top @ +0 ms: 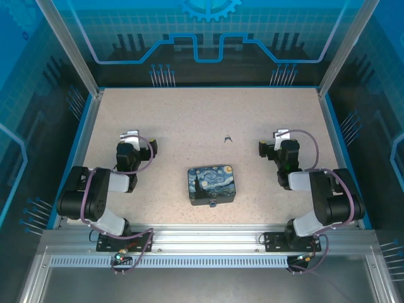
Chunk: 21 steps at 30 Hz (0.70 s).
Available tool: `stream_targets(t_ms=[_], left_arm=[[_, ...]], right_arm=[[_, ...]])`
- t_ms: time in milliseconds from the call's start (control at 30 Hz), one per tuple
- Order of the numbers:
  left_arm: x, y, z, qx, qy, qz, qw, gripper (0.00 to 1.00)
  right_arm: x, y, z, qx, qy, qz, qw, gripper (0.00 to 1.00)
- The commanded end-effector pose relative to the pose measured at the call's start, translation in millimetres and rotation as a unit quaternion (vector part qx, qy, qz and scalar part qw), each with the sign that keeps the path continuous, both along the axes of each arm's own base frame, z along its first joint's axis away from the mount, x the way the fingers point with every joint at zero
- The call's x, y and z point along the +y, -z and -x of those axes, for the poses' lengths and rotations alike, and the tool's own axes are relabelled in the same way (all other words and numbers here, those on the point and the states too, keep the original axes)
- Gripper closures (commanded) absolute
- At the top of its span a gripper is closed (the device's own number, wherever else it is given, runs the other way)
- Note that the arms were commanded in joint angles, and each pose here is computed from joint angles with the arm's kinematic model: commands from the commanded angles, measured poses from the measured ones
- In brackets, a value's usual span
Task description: Unlock the padlock with the key
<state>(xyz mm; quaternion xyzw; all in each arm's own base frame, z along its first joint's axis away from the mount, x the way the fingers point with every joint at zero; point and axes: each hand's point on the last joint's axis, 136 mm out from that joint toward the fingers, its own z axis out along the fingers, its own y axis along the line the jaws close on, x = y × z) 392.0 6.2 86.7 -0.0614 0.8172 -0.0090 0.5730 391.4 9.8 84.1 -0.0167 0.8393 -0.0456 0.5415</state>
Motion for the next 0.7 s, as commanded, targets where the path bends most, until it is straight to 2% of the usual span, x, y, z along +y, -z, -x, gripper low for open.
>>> stream_targets(t_ms=[0,667], left_arm=[[2.6,-7.9,-4.6,-0.009,-0.001,0.001,1.000,0.01],[2.5,-7.4,-5.7,-0.005,-0.003,-0.003,1.000,0.01]], right_arm=[[1.6,-12.5,-3.7,-0.023,0.004,-0.002,1.000,0.00],[1.0,-11.9,-4.1,-0.021,0.002,-0.006,1.000,0.00]])
